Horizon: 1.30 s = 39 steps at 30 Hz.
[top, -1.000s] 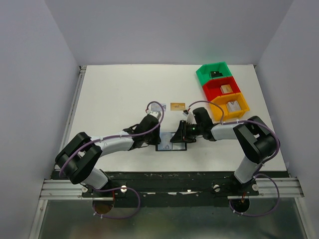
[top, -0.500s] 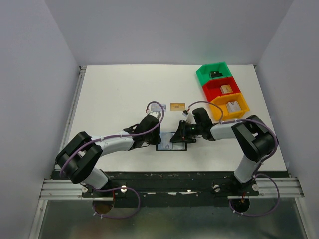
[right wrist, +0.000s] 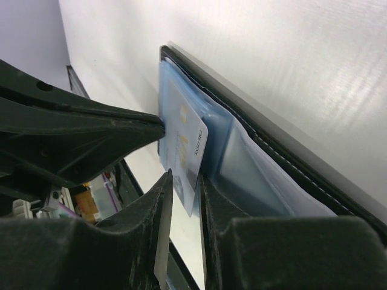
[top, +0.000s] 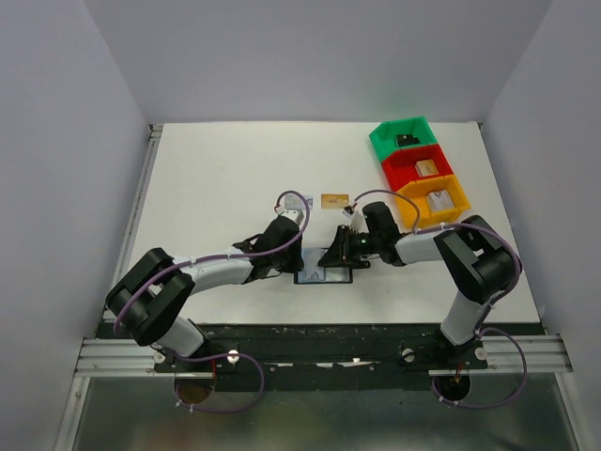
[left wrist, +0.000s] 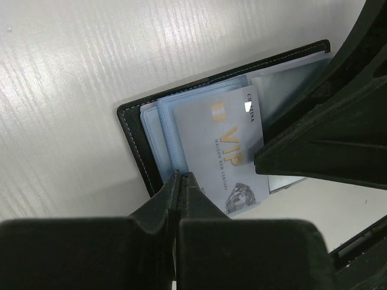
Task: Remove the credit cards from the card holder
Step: Remove the credit card from the card holder.
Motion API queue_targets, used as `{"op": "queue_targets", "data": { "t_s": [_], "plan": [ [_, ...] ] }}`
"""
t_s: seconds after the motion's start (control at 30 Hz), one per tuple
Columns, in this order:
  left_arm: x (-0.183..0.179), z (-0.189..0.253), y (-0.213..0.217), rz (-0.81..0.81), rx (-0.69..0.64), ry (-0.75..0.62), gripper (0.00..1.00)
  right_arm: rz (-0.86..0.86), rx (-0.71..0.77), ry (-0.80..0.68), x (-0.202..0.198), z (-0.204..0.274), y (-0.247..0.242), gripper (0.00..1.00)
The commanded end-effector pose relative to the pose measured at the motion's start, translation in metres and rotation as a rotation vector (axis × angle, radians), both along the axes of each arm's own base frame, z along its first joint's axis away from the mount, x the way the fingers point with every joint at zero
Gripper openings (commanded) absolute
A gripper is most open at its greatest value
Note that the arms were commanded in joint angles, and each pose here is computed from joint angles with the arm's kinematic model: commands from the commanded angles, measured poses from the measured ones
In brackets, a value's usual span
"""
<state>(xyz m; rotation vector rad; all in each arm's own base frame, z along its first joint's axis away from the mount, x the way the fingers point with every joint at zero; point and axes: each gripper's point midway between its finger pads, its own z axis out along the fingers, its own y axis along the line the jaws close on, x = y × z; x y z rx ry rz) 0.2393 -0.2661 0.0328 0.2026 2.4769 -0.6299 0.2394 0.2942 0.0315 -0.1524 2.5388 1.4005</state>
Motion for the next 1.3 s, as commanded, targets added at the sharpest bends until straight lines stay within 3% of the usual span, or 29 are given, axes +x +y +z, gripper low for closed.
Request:
{"op": "queue_targets", "data": {
  "t_s": [0.0,0.8,1.27],
  "plan": [
    [-0.009,-0.019,0.01,0.004,0.046,0.048,0.02,0.026,0.085,-0.015,0.003,0.012,0.012,0.3],
    [-0.01,-0.016,-0.003,-0.031,-0.023,0.041,0.02,0.086,0.122,0.027,-0.004,0.009,0.025,0.32],
    [-0.013,-0.018,0.011,0.011,0.02,0.046,0.03,0.059,0.06,-0.021,-0.006,0.018,0.014,0.25]
  ]
}}
